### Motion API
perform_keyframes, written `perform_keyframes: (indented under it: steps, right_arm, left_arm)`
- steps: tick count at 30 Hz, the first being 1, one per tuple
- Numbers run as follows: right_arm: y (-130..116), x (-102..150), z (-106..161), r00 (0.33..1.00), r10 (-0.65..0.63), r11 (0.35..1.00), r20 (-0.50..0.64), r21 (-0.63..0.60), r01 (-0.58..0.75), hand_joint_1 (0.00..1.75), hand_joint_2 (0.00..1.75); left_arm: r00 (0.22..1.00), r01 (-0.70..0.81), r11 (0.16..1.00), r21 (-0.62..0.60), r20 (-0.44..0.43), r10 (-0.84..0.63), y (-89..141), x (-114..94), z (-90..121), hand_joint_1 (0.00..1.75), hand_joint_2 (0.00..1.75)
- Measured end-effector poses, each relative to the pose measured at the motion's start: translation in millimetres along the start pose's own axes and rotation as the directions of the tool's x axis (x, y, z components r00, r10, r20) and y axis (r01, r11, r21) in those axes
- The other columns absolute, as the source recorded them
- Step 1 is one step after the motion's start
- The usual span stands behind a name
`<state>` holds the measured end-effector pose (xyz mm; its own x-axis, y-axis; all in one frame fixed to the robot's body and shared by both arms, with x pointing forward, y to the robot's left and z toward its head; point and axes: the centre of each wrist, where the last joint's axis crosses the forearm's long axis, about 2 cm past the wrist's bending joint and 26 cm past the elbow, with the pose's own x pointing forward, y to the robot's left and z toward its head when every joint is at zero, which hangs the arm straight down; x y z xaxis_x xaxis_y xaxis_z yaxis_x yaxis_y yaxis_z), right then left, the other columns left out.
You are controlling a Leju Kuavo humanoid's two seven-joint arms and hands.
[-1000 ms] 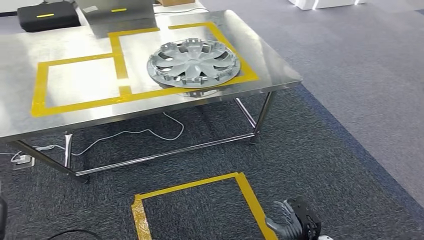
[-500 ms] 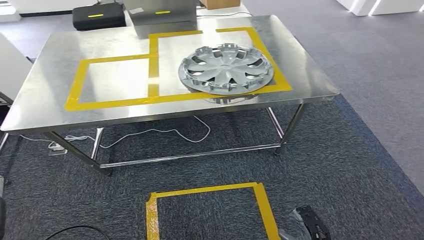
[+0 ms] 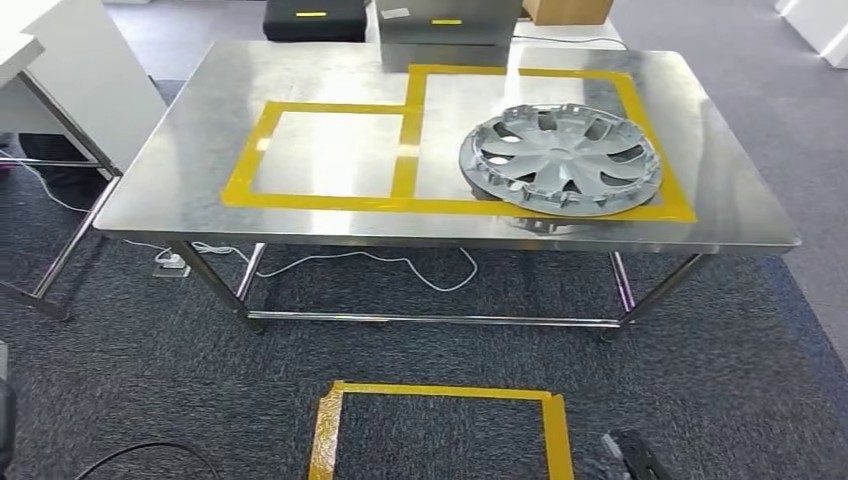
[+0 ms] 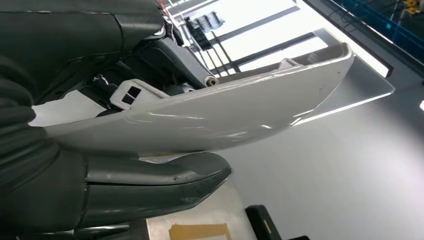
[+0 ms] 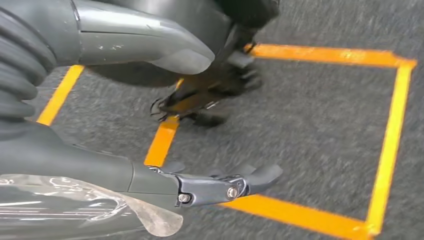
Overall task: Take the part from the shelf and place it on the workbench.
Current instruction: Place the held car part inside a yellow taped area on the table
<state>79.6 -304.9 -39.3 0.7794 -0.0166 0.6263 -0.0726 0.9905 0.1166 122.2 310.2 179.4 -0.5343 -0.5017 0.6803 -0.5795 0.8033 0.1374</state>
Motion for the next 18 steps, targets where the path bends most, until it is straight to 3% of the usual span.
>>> perform_keyframes:
  steps: [10,18]
  right_arm:
    - [2.2,-4.5,2.7,1.000,0.003,1.000,-0.024,0.005,-0.003,0.00,1.75]
    - [2.4,-5.8,9.6,0.999,-0.012,1.000,-0.034,-0.025,0.011,0.00,1.75]
  left_arm:
    - [1.000,0.002,1.000,-0.017,-0.008,-0.002,-0.9,-2.0,-0.7,1.75,1.75]
    - [0.999,-0.019,0.993,-0.116,-0.043,0.014,-1.8,-4.5,-1.0,1.75,1.75]
